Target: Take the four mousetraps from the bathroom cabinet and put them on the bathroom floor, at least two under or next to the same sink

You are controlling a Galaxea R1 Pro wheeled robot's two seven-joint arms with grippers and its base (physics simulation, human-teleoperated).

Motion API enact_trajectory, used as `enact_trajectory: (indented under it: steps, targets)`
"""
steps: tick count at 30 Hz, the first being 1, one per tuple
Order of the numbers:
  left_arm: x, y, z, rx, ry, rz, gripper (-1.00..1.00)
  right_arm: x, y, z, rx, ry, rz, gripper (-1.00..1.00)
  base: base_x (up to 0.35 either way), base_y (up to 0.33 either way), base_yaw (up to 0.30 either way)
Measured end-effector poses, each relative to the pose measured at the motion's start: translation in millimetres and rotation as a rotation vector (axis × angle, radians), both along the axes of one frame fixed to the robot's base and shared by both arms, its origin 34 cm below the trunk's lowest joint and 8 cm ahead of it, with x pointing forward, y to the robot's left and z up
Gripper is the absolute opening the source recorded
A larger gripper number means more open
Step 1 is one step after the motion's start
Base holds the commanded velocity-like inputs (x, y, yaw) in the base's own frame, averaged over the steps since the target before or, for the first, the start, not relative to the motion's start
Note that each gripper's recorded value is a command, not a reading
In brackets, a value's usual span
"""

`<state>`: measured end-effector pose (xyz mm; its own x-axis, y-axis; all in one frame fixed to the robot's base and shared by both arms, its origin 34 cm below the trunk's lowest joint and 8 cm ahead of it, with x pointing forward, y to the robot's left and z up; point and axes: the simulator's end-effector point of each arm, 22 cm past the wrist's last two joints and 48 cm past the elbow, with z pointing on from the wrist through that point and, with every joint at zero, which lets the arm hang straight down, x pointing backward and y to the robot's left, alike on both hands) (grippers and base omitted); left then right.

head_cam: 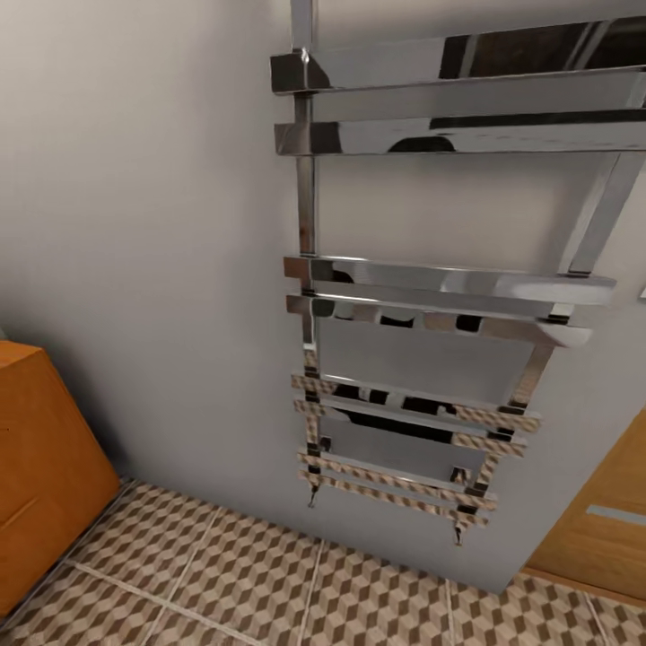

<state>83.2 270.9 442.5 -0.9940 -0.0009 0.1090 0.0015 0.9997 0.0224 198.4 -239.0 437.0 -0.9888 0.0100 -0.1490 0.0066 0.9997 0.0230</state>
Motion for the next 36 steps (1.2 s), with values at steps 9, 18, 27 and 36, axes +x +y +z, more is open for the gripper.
enact_trajectory:
  steps: [9,18,27,36]
  targets:
    - [-4.0,0.0,0.6,0.0,0.01,0.0,1.0,0.2,-1.0,0.1,-0.001,-0.01,-0.001,1.0,0.002,-0.001,0.207]
    - [-7.4,0.1,1.2,0.0,0.02,0.0,1.0,-3.6,-1.1,-0.5,-0.002,0.0,-0.001,1.0,0.0,0.0,0.208]
    - [-11.3,0.5,1.8,0.001,0.03,0.0,1.0,-7.5,-1.2,-1.0,-0.002,0.01,-0.001,1.0,0.0,0.0,0.208]
    - [-15.1,1.2,2.5,0.002,0.04,0.0,1.0,-11.8,-1.3,-1.5,-0.002,0.021,-0.001,1.0,0.0,0.0,0.208]
